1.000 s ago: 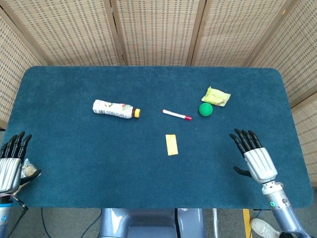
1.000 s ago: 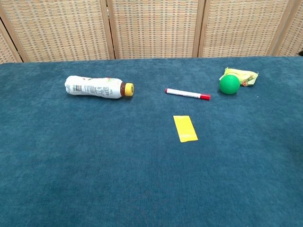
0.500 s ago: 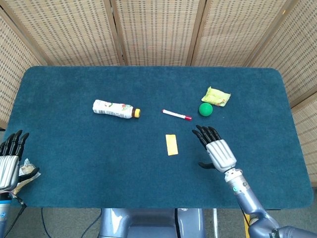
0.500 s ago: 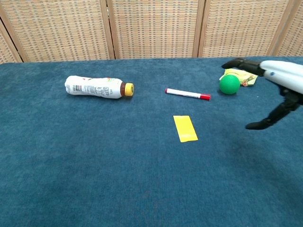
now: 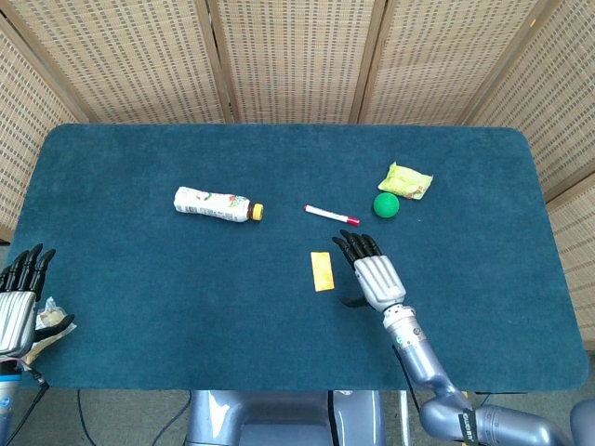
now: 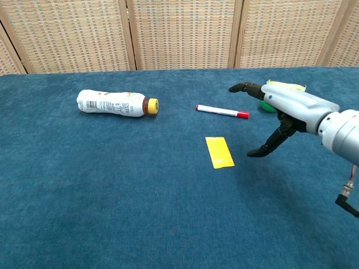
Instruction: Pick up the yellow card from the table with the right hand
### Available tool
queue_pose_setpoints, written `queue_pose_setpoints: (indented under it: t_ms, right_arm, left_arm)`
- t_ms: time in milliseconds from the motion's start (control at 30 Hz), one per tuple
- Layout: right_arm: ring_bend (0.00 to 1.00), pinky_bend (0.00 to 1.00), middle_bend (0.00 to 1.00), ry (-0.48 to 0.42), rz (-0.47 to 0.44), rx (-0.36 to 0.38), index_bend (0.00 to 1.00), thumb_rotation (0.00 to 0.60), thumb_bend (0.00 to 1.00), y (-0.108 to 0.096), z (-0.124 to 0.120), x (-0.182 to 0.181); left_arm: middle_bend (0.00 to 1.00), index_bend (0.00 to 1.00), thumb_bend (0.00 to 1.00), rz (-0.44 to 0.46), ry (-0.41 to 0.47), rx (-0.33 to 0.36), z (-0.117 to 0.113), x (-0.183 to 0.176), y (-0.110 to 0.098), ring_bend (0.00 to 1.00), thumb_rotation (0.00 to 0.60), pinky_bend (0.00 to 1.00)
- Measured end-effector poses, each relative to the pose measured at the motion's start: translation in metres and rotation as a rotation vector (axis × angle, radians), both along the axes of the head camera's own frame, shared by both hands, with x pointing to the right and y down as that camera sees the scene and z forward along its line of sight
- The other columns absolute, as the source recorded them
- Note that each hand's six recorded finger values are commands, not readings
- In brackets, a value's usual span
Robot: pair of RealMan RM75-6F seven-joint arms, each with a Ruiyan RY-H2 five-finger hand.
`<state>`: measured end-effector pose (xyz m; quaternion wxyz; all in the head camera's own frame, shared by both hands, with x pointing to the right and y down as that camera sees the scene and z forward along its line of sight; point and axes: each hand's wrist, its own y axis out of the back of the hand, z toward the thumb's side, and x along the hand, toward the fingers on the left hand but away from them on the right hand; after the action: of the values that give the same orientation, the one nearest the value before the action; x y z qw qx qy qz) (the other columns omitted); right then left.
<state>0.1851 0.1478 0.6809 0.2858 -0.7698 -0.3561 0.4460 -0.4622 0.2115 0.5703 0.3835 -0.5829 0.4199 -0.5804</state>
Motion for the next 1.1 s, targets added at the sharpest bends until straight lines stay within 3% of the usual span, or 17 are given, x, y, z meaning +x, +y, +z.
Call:
queue_pose_setpoints:
  t_ms: [433, 1100]
  right_arm:
    - [0.0, 0.0, 0.0, 0.003, 0.039, -0.064, 0.05, 0.6, 0.2, -0.001, 0.024, -0.017]
    - [0.0, 0.0, 0.0, 0.038, 0.042, -0.09, 0.05, 0.6, 0.2, 0.004, 0.056, -0.026]
  left_arm:
    - [0.0, 0.0, 0.07, -0.013, 0.009, -0.002, -0.001, -0.004, -0.002, 0.0, 0.6, 0.11]
    - [0.0, 0.0, 0.07, -0.026, 0.013, -0.01, 0.002, -0.007, -0.003, 0.0, 0.6, 0.11]
